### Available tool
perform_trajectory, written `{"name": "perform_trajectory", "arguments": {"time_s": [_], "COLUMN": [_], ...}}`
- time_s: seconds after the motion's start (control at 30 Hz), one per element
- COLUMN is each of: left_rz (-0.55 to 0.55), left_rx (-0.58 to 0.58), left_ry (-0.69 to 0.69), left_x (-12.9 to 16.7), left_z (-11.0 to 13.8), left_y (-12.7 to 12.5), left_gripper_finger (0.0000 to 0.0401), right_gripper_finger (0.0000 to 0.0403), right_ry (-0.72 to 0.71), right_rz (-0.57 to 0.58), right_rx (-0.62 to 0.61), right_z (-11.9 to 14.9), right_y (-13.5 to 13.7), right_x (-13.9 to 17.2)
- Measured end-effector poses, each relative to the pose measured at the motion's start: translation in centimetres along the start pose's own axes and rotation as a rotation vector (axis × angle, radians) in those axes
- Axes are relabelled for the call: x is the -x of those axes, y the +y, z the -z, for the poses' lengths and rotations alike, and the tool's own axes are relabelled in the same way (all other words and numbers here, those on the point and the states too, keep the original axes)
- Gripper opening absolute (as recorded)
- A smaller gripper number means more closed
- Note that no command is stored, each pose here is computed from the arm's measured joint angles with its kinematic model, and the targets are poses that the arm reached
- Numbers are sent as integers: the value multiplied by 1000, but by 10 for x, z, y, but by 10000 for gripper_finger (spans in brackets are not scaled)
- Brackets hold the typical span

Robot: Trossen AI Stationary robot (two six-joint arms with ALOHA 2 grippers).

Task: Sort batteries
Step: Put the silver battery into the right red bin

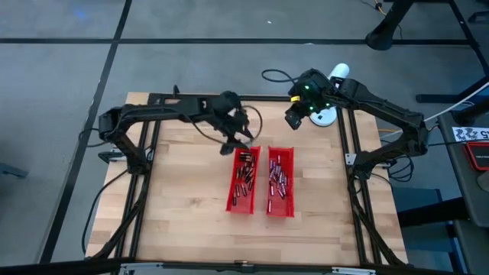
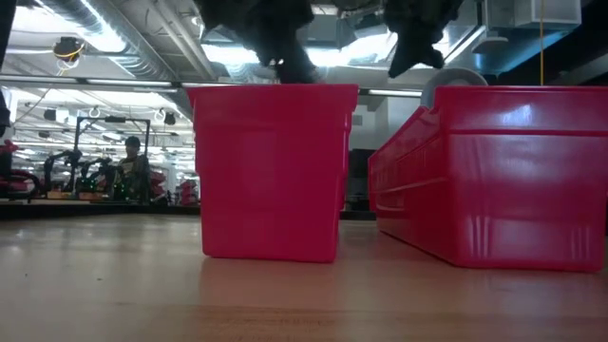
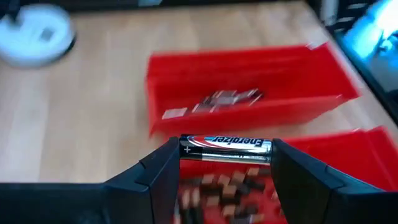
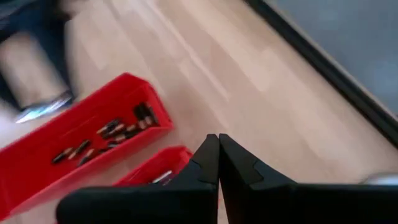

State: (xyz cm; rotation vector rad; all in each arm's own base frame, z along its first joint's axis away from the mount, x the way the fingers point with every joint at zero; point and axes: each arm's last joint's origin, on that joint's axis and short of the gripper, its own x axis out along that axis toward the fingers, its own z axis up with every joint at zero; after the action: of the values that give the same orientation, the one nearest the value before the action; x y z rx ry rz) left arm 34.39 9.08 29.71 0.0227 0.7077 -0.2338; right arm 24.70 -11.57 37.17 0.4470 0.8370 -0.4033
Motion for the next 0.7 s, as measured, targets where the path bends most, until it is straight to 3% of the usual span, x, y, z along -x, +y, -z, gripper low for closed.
{"name": "perform_trajectory", "arguments": {"time_s": [0.17,0.27,0.47,0.7], "left_rz": [38,52,-20,-123], "left_rx": [-77,-36,106,213], "left_ry": [-104,-187,-358,-293], "left_x": [-21,-33,-75,-127], "left_z": [-17,-28,-43,-27], "left_y": [-21,-32,-51,-76], "left_gripper_finger": [205,205,205,205], "right_gripper_finger": [5,5,5,5], "right_ry": [-49,-91,-125,-56], "right_rz": [84,70,63,41], "right_rx": [-24,14,114,211], "right_z": [9,16,31,55], "right_y": [12,24,43,51], "right_x": [18,33,54,74]}}
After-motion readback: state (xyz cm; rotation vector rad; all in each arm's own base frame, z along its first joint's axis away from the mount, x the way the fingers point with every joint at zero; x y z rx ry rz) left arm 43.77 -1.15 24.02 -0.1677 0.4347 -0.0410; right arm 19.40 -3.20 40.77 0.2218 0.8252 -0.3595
